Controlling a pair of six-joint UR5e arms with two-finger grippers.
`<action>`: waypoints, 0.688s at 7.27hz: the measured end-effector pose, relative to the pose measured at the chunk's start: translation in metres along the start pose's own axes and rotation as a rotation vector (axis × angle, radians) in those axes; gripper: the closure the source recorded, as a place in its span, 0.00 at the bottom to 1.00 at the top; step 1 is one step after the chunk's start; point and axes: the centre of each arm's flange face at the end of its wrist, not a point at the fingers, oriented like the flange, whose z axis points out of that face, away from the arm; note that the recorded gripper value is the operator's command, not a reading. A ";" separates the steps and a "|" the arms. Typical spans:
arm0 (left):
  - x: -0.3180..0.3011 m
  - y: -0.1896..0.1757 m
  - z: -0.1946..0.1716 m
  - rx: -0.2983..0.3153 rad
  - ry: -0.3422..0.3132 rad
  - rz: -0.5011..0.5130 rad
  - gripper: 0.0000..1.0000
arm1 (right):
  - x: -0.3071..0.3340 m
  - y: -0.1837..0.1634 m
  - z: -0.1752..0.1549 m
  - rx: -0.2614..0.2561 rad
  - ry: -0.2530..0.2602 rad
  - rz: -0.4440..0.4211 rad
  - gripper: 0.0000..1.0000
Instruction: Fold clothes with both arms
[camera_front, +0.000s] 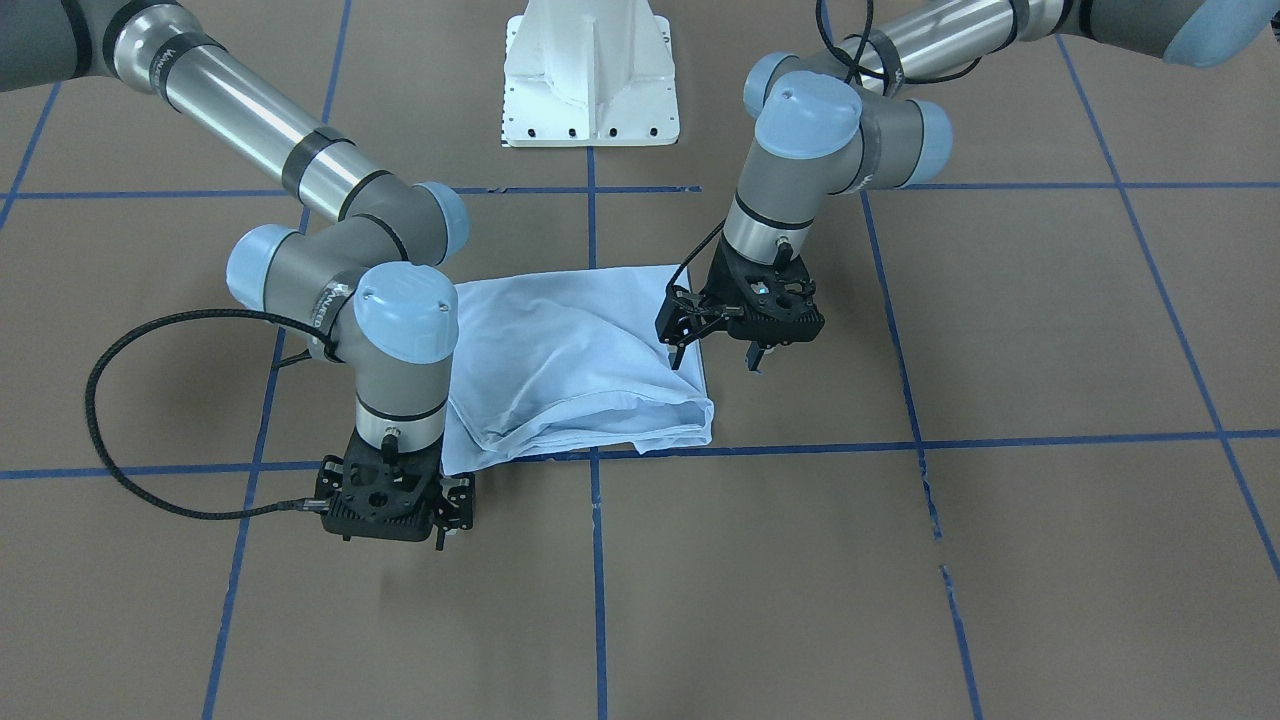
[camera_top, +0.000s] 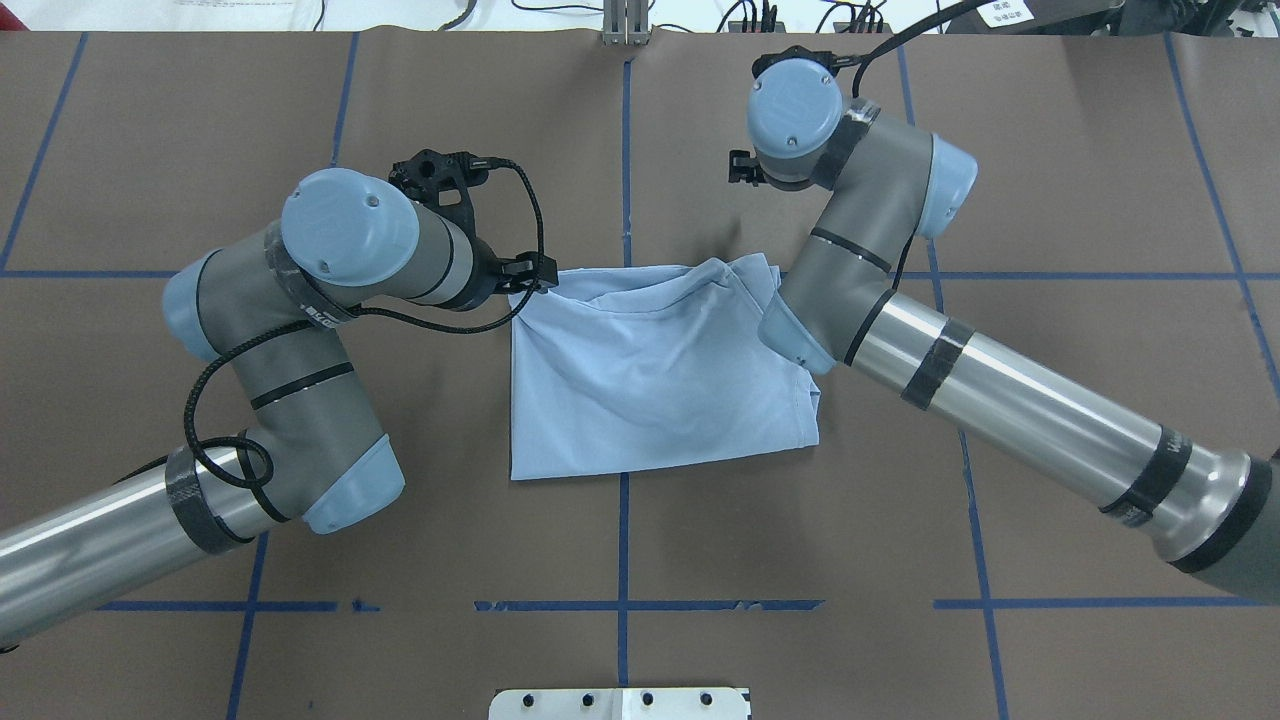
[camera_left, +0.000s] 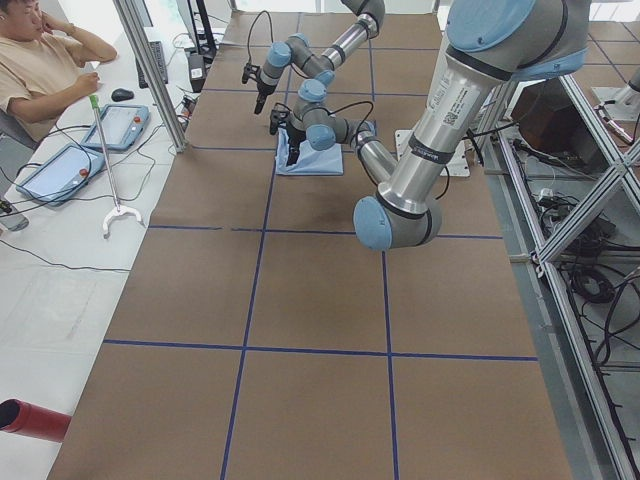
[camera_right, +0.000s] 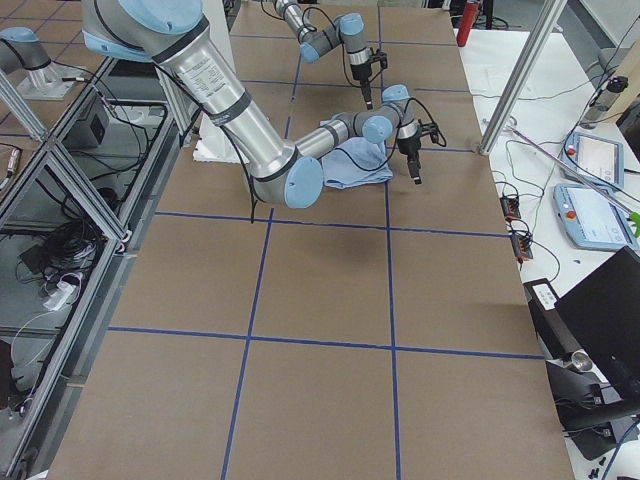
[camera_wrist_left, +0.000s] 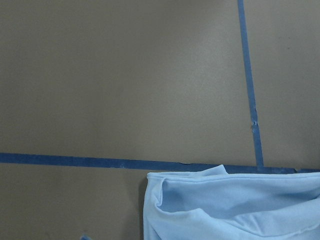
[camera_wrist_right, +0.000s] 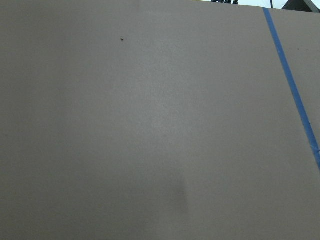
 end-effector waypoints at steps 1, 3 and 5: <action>0.005 0.016 0.014 -0.020 -0.016 -0.022 0.00 | 0.000 -0.011 -0.014 -0.015 -0.039 0.008 0.00; 0.018 0.045 0.045 -0.015 -0.061 -0.015 0.00 | 0.000 -0.016 -0.025 -0.022 -0.069 0.010 0.00; 0.029 0.047 0.067 -0.009 -0.095 -0.009 0.00 | 0.000 -0.016 -0.026 -0.024 -0.073 0.010 0.00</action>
